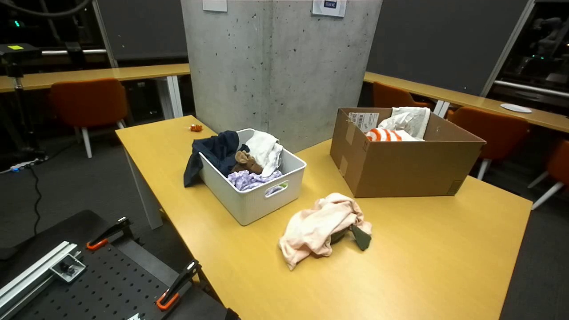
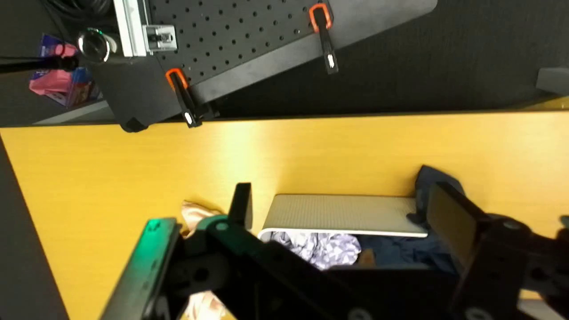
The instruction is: Place the pink clothe in the white basket
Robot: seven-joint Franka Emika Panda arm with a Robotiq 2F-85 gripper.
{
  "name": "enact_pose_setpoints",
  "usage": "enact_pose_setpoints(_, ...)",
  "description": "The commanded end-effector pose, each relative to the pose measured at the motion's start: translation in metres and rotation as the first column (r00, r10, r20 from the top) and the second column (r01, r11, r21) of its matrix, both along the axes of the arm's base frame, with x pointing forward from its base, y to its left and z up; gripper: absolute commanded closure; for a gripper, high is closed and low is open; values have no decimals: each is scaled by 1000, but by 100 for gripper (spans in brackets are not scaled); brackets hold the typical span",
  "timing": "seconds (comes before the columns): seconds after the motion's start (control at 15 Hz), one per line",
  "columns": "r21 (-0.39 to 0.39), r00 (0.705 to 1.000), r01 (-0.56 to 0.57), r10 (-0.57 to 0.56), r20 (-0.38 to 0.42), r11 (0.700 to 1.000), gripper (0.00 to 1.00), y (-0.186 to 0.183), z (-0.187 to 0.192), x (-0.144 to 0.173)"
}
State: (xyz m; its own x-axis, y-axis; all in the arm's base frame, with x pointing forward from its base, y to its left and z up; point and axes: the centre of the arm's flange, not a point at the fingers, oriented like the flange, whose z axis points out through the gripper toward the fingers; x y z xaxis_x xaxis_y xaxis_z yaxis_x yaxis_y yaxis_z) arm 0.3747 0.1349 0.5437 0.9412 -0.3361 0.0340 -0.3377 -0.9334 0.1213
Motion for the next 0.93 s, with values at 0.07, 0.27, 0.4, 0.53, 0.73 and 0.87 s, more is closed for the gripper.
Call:
enact_pose_setpoints(0.07,21,988,105,-107,111,994,0,-78,-24,87)
enact_pose_setpoints(0.27,57,966,191,-198,169,980,0,-129,-49,122)
enact_pose_setpoints(0.4,84,943,265,-276,186,961,0,-163,-68,132)
enact_pose_setpoints(0.53,95,921,335,-347,176,937,0,-198,-96,141)
enact_pose_setpoints(0.73,122,887,422,-437,148,898,0,-246,-135,146)
enact_pose_setpoints(0.87,138,860,477,-493,128,868,0,-283,-158,151)
